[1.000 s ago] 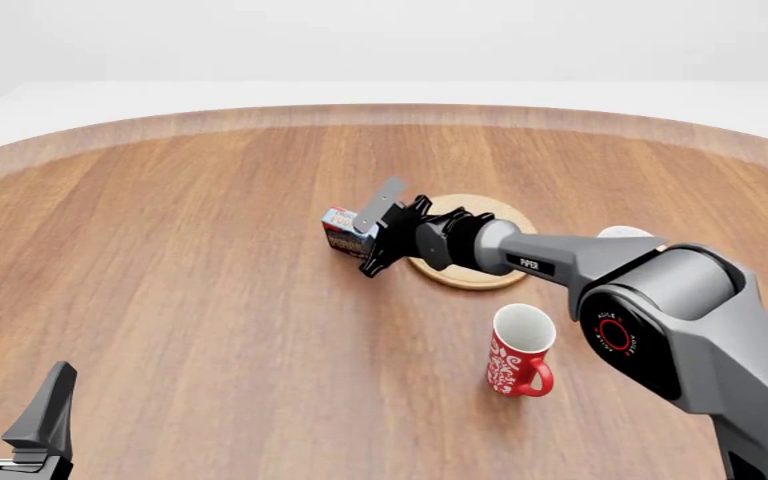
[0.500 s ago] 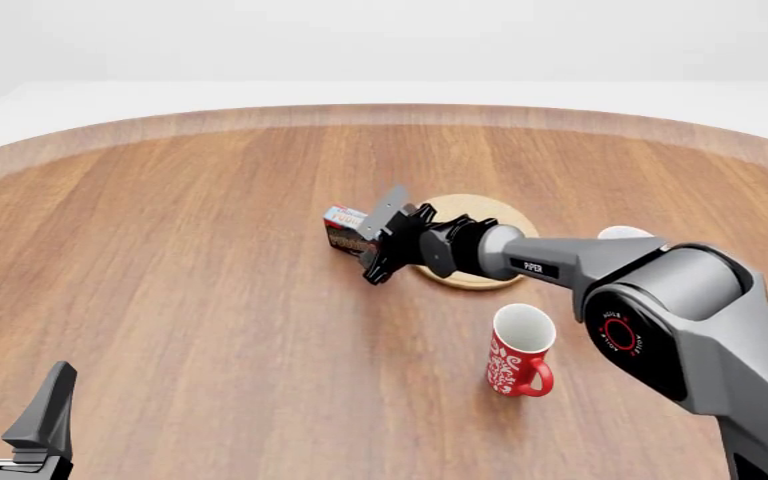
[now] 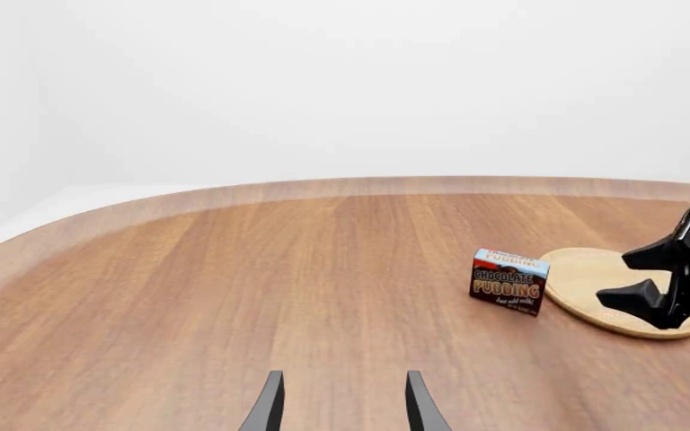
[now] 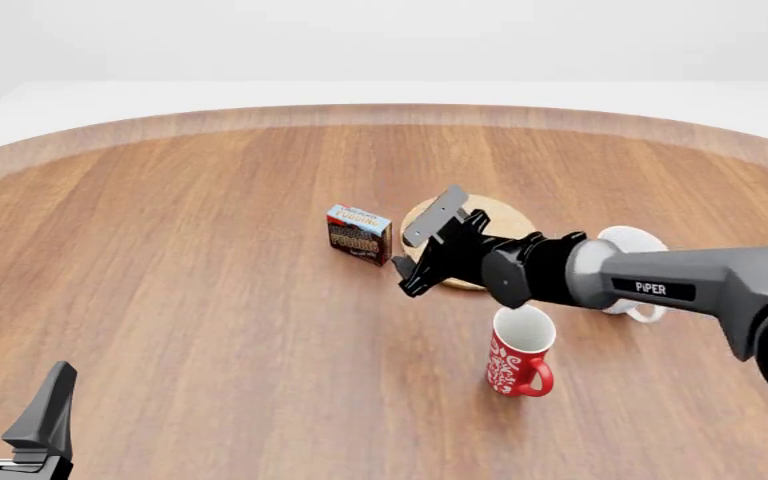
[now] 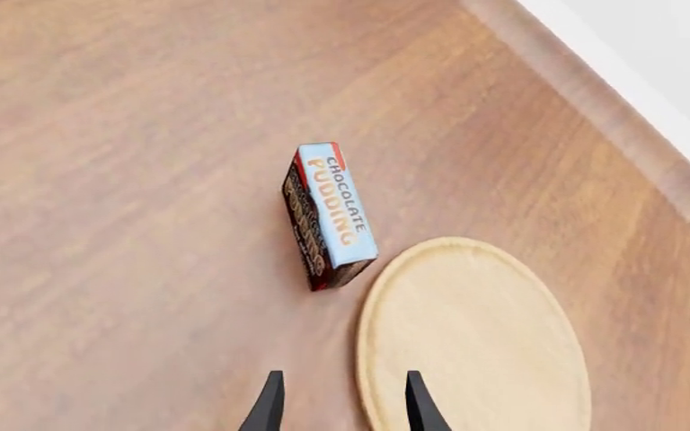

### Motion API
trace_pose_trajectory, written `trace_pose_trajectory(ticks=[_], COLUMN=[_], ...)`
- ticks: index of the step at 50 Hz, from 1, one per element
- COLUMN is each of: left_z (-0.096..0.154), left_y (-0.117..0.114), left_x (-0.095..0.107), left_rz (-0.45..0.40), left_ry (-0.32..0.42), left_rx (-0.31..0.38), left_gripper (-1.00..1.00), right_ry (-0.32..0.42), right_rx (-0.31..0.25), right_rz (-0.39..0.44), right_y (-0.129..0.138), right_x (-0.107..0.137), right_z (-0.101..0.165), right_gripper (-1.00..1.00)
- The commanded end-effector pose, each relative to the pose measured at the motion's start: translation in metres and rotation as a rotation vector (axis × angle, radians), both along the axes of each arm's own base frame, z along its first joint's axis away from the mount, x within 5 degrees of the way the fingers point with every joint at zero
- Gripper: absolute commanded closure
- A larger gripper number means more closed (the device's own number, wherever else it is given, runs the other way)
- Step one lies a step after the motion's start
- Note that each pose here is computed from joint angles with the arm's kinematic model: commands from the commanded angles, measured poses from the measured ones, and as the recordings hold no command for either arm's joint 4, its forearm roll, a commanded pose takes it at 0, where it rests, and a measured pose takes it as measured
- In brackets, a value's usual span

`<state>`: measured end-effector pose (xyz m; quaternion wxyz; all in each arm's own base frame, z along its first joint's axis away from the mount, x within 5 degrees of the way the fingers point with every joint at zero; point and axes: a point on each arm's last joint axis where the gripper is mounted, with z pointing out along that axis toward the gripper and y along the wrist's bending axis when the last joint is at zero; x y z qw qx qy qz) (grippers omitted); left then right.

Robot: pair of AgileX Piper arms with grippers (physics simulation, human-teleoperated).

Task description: Put the chocolate pudding to the left of the plate.

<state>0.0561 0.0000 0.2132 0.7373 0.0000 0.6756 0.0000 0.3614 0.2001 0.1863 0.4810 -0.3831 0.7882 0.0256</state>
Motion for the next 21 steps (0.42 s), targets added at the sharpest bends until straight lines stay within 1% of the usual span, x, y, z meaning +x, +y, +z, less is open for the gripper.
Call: trace_pose_trajectory(ticks=[1, 4, 6, 13, 17, 21], left_z=[0.000, 0.000, 0.000, 0.000, 0.000, 0.000], left_y=[0.000, 0.000, 0.000, 0.000, 0.000, 0.000], left_x=[0.000, 0.000, 0.000, 0.000, 0.000, 0.000], left_rz=[0.000, 0.000, 0.000, 0.000, 0.000, 0.000], left_ry=[0.000, 0.000, 0.000, 0.000, 0.000, 0.000], left_rx=[0.000, 0.000, 0.000, 0.000, 0.000, 0.000], left_gripper=[-1.00, -1.00, -1.00, -1.00, -1.00, -1.00], right_ry=[-0.034, -0.049, -0.062, -0.106, -0.119, -0.130], right_rx=[0.075, 0.097, 0.133, 0.212, 0.233, 0.251], right_rz=[-0.021, -0.017, -0.014, -0.018, -0.018, -0.026], right_y=[-0.028, -0.033, -0.033, -0.044, -0.051, -0.058], right_x=[-0.057, -0.071, -0.082, -0.108, -0.122, -0.131], right_z=[0.021, 0.024, 0.033, 0.051, 0.054, 0.059], right_gripper=[-1.00, -1.00, -1.00, -1.00, -1.00, -1.00])
